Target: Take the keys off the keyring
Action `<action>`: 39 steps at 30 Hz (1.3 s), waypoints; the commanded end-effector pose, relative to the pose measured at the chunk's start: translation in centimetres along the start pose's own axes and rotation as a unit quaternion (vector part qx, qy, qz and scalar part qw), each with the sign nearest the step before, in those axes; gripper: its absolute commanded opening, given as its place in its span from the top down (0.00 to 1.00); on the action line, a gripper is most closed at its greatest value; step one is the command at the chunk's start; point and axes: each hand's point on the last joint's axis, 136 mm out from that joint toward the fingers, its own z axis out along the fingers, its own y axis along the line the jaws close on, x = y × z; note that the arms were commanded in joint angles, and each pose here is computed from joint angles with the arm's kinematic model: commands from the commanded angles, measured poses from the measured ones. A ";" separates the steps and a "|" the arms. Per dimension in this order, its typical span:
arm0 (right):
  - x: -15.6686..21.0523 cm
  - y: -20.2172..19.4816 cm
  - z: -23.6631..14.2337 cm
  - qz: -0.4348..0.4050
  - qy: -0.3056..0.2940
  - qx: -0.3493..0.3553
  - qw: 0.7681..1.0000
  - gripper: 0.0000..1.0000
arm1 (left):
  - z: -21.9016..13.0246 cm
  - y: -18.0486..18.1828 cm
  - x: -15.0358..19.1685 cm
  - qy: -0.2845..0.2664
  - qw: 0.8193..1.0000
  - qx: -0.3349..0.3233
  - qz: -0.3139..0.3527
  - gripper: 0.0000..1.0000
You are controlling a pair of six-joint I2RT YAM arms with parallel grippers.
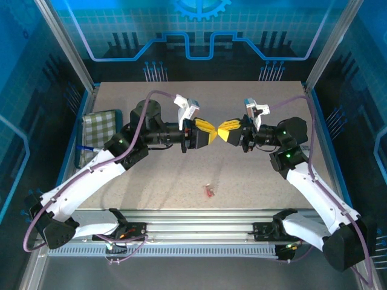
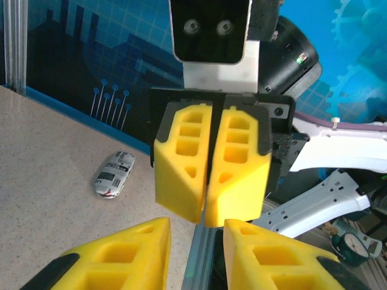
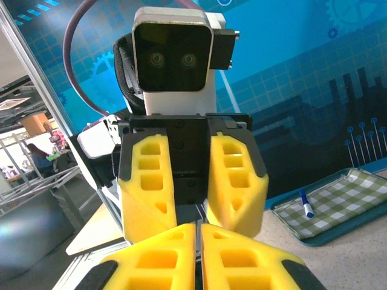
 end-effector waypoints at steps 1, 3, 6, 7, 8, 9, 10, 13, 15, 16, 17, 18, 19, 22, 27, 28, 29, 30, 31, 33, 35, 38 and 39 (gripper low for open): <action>-1.2 1.0 0.2 -0.025 -0.012 0.002 1.000 0.87 | -0.6 0.7 -0.4 -0.019 1.000 -0.019 0.001 0.63; -0.7 -0.1 0.0 -0.017 -0.011 0.028 0.999 0.81 | -0.8 1.9 0.2 -0.018 0.999 -0.047 -0.007 0.61; 1.1 -3.7 -1.1 0.006 -0.006 0.132 0.991 0.60 | -1.6 4.0 1.2 -0.020 0.994 -0.103 -0.022 0.48; 2.3 -5.2 -1.9 0.018 0.004 0.181 0.983 0.56 | -2.0 5.0 1.7 -0.022 0.991 -0.128 -0.029 0.47; 3.3 -6.2 -2.4 0.018 0.016 0.212 0.977 0.55 | -2.4 5.8 2.3 -0.021 0.988 -0.149 -0.035 0.45; 4.2 -6.9 -2.9 0.022 0.028 0.238 0.971 0.50 | -2.7 6.6 2.8 -0.019 0.985 -0.167 -0.042 0.43; 5.2 -7.7 -3.4 0.027 0.041 0.267 0.963 0.48 | -3.1 7.4 3.6 -0.014 0.981 -0.188 -0.053 0.43; 7.9 -8.7 -4.0 0.046 0.089 0.295 0.950 0.47 | -4.0 9.2 6.4 0.006 0.968 -0.232 -0.092 0.43; 9.8 -9.0 -4.2 0.053 0.125 0.308 0.942 0.46 | -4.5 10.2 8.7 0.022 0.959 -0.255 -0.117 0.40; 10.5 -9.1 -4.3 0.058 0.132 0.310 0.940 0.46 | -5.0 11.2 10.1 0.033 0.949 -0.280 -0.140 0.39; 11.1 -9.2 -4.3 0.063 0.135 0.311 0.939 0.46 | -5.3 11.9 11.7 0.047 0.939 -0.301 -0.162 0.39; 11.5 -9.4 -4.5 0.069 0.134 0.315 0.937 0.46 | -5.6 12.5 13.0 0.058 0.930 -0.314 -0.181 0.38; 12.1 -9.7 -4.6 0.077 0.136 0.318 0.935 0.46 | -6.0 13.2 14.6 0.068 0.918 -0.334 -0.205 0.38; 13.7 -10.4 -4.8 0.092 0.145 0.331 0.928 0.46 | -7.1 14.9 19.1 0.088 0.879 -0.382 -0.270 0.37; 15.5 -11.3 -4.9 0.106 0.150 0.339 0.923 0.46 | -7.2 15.6 26.3 0.154 0.819 -0.423 -0.356 0.36; 15.7 -11.5 -4.9 0.108 0.149 0.340 0.922 0.46 | -7.3 15.7 27.6 0.172 0.804 -0.432 -0.370 0.35; 15.9 -11.5 -4.9 0.109 0.149 0.341 0.922 0.46 | -7.1 15.7 28.5 0.184 0.797 -0.432 -0.379 0.35; 16.0 -11.6 -4.9 0.109 0.150 0.341 0.922 0.46 | -7.0 15.7 29.3 0.192 0.793 -0.432 -0.384 0.34; 16.1 -11.7 -5.0 0.109 0.149 0.343 0.921 0.46 | -7.1 15.7 30.1 0.199 0.784 -0.438 -0.392 0.34; 16.4 -11.7 -5.0 0.110 0.150 0.342 0.921 0.46 | -7.0 15.6 31.4 0.211 0.772 -0.439 -0.408 0.34; 16.6 -11.8 -5.2 0.111 0.149 0.343 0.921 0.46 | -6.9 15.7 32.5 0.212 0.764 -0.439 -0.423 0.36; 17.0 -11.9 -5.3 0.113 0.150 0.346 0.919 0.46 | -6.1 15.3 33.7 0.216 0.760 -0.417 -0.449 0.41; 17.1 -11.9 -5.4 0.114 0.151 0.346 0.919 0.46 | -6.0 15.2 34.3 0.223 0.757 -0.416 -0.451 0.42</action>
